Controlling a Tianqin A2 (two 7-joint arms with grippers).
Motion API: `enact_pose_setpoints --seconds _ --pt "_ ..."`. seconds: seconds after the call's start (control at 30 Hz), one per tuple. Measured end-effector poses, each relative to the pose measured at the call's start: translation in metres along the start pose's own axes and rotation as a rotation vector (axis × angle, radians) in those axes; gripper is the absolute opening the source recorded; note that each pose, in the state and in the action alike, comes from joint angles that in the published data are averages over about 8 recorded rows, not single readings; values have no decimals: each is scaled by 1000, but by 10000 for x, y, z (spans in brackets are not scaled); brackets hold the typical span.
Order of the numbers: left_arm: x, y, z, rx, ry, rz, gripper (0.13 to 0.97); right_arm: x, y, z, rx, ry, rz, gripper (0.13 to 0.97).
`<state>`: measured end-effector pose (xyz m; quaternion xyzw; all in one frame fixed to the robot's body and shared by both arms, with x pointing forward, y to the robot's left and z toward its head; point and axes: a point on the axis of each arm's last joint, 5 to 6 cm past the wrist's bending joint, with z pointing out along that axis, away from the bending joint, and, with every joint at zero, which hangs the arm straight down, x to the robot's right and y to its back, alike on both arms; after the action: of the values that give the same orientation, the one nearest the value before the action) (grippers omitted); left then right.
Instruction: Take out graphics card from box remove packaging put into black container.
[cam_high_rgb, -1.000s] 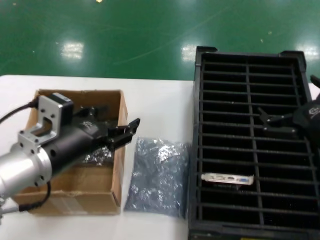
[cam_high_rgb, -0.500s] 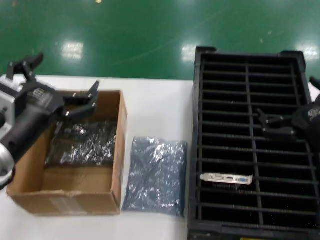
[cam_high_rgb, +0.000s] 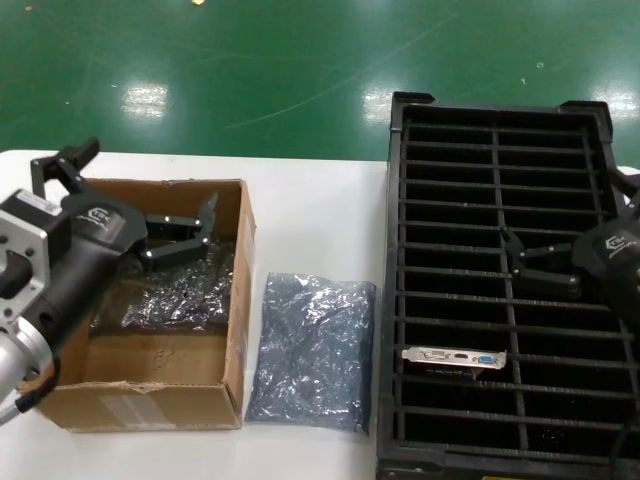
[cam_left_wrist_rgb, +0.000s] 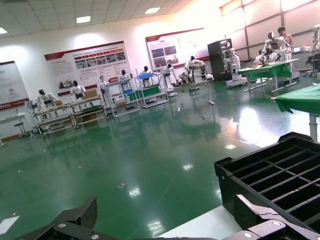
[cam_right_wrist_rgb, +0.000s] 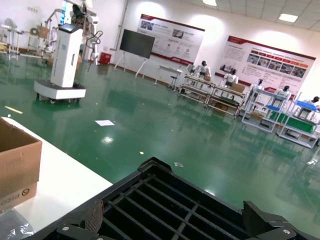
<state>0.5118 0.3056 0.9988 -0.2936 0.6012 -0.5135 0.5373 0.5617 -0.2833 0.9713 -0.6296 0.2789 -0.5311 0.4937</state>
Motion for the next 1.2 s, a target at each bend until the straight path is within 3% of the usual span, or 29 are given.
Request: enact_pose_setpoints --seconds 0.53,1.2 --pt "158 327 3 13 -26 -75 966 -176 243 -105 32 44 85 966" --pt "394 749 -41 -15 -115 -166 966 -386 566 -283 13 140 198 966"
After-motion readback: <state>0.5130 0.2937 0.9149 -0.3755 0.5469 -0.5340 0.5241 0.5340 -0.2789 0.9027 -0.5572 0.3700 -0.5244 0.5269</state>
